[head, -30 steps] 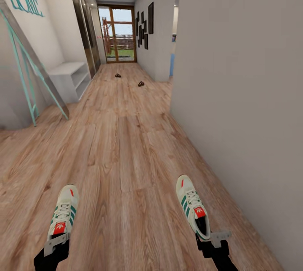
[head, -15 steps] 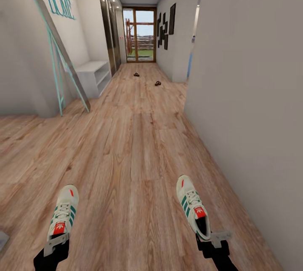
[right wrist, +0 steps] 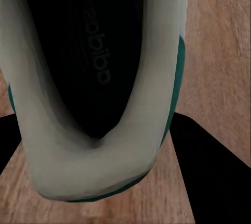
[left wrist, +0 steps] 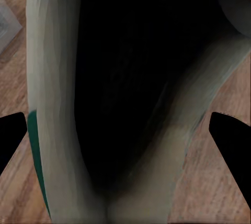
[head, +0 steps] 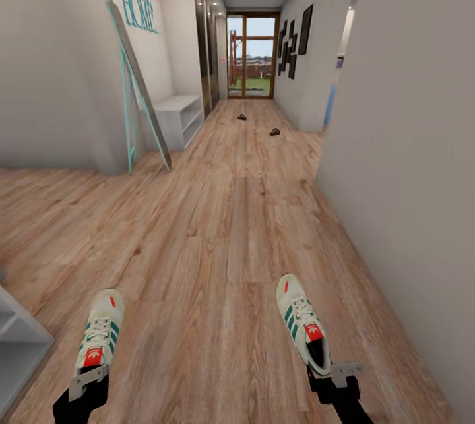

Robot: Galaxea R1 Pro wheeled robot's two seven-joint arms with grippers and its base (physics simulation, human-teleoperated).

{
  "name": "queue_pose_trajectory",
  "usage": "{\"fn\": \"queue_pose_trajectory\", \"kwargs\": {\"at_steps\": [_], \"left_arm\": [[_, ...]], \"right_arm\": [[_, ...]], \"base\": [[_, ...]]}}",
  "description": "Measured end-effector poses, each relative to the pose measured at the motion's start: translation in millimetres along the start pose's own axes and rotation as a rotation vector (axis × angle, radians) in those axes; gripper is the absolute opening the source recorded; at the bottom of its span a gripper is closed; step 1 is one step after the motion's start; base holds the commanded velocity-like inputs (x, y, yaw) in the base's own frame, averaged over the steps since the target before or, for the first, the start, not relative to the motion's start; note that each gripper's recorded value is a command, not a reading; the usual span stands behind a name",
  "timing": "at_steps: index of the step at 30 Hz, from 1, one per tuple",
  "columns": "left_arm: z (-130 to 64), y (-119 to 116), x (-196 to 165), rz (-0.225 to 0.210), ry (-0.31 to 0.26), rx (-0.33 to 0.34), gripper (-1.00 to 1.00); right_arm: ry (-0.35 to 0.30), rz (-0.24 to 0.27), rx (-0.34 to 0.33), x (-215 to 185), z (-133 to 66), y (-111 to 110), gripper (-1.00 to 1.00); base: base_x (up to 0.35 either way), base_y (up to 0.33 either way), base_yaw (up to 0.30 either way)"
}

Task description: Pick up the two gym shoes and the two sandals from the corridor floor and place them onto the hallstand (shoe rack) in the corridor, making sure they are on the rack and not on the floor. Arrange them so the two gym shoes are next to each other and the two sandals are next to each other.

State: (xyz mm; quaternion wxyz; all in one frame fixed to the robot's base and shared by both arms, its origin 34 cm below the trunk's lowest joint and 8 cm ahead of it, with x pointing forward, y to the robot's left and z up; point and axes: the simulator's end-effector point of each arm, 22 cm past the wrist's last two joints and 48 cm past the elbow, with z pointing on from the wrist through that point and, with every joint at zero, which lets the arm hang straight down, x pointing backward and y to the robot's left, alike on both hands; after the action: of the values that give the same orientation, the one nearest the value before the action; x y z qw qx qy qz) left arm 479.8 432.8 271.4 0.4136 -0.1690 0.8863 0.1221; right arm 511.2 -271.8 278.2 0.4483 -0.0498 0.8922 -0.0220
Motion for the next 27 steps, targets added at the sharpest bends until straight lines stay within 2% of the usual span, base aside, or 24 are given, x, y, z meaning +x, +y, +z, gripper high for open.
{"fn": "queue_pose_trajectory", "kwargs": {"at_steps": [12,27], "left_arm": [[-0.2,-3.1,0.9,0.003,0.002,0.009,-1.00],[-0.2,-2.1,1.0,0.004,0.002,0.004,-1.00]], "right_arm": [[-0.001,0.000,0.000,-0.4,0.1,0.0,-1.00],[0.000,0.000,0.000,-0.5,0.2,-0.1,-1.00]], "base": [[0.000,-0.016,0.279],[0.000,-0.246,0.279]]}}
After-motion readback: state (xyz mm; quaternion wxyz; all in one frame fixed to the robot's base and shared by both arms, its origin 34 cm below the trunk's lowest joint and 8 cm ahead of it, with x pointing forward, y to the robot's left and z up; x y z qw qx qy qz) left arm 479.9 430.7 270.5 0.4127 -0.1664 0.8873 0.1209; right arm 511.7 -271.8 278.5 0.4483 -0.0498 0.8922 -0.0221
